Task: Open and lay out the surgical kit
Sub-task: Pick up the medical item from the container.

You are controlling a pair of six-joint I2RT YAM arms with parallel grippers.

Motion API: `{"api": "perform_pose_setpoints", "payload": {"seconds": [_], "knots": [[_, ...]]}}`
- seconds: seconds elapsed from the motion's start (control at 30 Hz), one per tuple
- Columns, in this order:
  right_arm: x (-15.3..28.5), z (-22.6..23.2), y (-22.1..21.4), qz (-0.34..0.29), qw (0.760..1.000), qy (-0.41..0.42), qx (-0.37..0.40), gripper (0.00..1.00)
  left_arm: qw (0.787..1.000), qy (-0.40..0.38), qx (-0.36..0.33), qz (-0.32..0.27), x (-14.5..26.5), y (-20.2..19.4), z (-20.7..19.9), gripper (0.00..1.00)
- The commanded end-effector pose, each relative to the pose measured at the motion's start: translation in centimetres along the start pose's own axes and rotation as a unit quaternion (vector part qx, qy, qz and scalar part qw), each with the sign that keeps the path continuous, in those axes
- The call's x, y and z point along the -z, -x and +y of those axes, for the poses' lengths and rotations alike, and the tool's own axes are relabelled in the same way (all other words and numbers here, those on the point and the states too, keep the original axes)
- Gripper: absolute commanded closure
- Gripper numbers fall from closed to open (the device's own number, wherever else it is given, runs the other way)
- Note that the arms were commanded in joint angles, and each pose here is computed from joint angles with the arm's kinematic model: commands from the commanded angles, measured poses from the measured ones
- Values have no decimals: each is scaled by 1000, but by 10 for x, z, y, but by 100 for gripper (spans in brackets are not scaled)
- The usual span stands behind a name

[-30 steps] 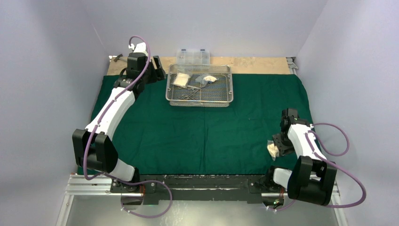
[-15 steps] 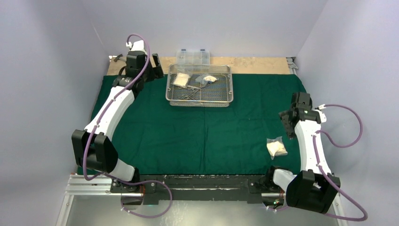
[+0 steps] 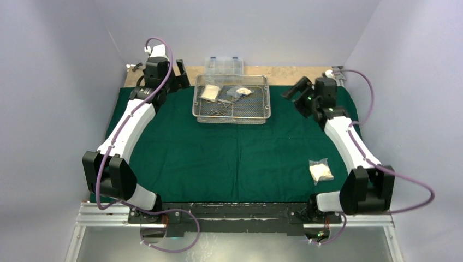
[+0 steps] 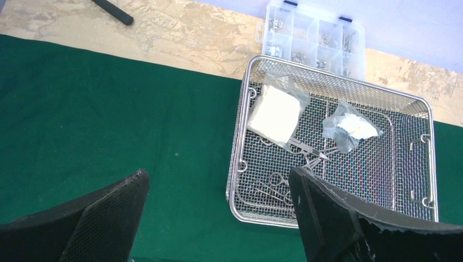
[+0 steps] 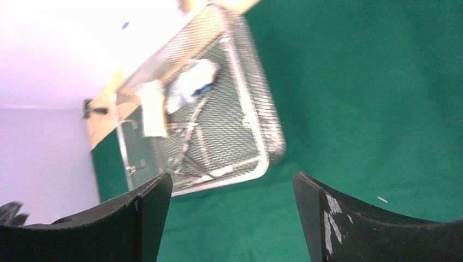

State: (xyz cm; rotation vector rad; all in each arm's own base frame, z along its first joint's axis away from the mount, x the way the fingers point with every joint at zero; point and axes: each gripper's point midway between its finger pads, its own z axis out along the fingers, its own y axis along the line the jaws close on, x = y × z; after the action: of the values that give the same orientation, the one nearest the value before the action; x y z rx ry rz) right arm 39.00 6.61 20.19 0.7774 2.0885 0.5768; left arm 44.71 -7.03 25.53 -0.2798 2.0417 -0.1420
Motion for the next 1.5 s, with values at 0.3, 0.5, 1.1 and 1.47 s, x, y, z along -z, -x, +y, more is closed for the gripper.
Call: {"api": "perform_pose_setpoints", "payload": {"seconds": [0.3, 0.5, 1.1, 1.47], "knots": [[-117, 114, -43, 66, 996, 18, -61, 38, 999, -29, 35, -9, 0, 13, -17, 5], [-169, 113, -65, 75, 992, -13, -100, 40, 999, 0, 53, 6, -9, 4, -9, 7], [-243, 115, -109, 123, 986, -4, -112, 47, 998, 29, 44, 21, -20, -3, -1, 8], [-248, 125, -100, 93, 992, 2, -85, 88, 998, 40, 33, 20, -22, -3, 4, 8]]}}
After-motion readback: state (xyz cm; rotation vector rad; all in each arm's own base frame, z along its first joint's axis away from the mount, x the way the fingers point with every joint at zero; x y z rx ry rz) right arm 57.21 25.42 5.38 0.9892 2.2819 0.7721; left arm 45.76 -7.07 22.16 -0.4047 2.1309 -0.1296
